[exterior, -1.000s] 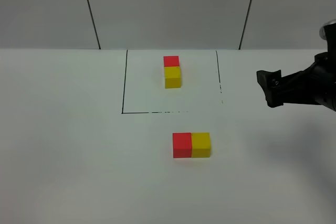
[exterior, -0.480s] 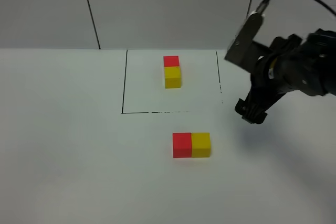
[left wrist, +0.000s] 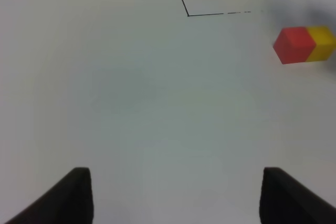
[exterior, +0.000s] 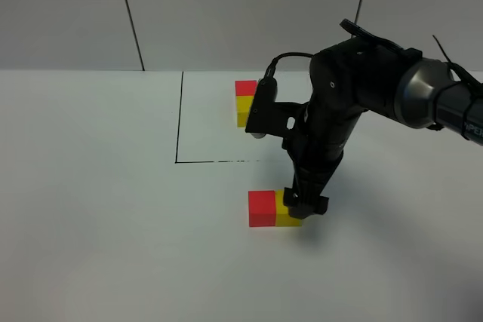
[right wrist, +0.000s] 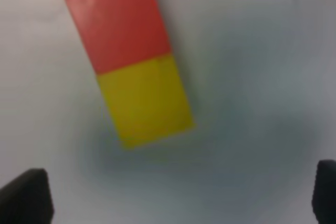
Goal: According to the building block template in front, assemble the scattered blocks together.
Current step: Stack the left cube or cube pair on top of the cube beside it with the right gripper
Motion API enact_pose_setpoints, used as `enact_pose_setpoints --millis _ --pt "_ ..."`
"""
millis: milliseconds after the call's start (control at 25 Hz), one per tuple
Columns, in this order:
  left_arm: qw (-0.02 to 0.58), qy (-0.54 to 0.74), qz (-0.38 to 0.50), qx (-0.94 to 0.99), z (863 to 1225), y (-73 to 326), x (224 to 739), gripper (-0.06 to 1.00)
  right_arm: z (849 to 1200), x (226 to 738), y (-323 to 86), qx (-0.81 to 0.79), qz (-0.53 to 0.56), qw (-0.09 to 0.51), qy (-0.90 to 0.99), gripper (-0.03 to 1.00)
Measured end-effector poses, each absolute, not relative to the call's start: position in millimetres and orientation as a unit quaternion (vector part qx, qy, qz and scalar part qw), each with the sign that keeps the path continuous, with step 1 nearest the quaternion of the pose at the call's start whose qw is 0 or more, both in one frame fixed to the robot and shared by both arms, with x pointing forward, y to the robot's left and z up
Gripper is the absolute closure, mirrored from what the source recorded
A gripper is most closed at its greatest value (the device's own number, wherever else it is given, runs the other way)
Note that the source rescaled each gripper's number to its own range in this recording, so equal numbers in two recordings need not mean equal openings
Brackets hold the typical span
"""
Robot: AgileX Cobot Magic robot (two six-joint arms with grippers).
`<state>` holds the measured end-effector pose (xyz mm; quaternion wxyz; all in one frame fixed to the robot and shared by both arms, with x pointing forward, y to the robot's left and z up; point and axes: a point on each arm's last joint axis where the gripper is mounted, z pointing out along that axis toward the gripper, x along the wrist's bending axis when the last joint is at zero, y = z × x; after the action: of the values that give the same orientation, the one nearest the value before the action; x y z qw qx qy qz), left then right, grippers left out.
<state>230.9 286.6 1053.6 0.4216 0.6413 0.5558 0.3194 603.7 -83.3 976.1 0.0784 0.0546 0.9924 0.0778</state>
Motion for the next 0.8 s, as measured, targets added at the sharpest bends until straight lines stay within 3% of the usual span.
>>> enact_pose_setpoints --millis 320,800 --pt "0.422 0.556 0.319 0.641 1054 287 231 0.51 950 612 -77 0.026 0.068 0.052 0.996 -0.03" --pt "0.422 0.556 0.319 0.641 1054 287 231 0.51 922 617 -62 -0.016 0.052 0.086 0.995 -0.03"
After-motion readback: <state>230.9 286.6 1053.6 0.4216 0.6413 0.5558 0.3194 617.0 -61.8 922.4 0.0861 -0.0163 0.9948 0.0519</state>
